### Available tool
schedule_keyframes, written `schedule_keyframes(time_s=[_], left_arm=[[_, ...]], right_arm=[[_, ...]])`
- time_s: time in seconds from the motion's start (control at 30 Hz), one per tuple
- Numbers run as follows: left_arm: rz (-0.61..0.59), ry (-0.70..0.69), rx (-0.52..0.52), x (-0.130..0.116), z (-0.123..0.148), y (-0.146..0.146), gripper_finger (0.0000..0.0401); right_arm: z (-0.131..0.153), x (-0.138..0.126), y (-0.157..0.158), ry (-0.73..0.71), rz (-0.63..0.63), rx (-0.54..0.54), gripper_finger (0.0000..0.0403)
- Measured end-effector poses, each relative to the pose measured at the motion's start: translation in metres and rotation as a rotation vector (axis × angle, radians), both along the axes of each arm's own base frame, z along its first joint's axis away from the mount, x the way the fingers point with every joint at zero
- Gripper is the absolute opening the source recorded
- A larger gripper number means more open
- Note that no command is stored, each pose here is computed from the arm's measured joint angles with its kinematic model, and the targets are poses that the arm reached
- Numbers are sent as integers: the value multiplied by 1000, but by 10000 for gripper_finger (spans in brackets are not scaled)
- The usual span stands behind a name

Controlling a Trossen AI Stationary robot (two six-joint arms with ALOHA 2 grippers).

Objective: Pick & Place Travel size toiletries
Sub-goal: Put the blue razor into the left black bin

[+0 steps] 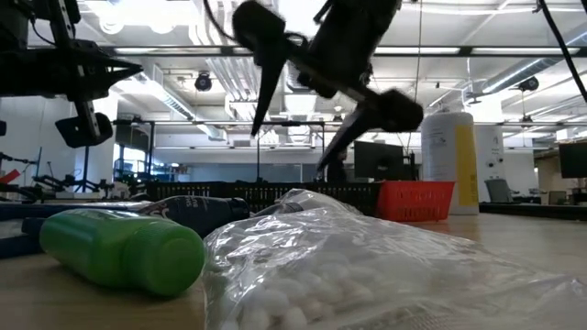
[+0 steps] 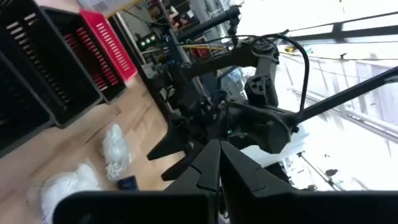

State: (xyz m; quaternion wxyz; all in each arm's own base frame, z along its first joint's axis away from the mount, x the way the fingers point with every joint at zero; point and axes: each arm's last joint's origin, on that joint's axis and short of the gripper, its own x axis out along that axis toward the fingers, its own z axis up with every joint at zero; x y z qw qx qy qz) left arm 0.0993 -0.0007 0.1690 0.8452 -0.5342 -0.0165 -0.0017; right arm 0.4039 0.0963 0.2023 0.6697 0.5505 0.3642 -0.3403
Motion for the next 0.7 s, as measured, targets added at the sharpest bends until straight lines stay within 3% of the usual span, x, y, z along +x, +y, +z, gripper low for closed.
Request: schedule_keyframes(time_s=[0.2,0.43,0.7], left_arm=[[50,91,1,1,2,1,27],[86,197,120,18,40,2,83],[23,623,267,67,65,-19,90]], right_arm=[[30,-24,1,37,45,-34,330],[45,-63,-13,221,191,-145,347],[51,-99,-19,315,385,-235,353]])
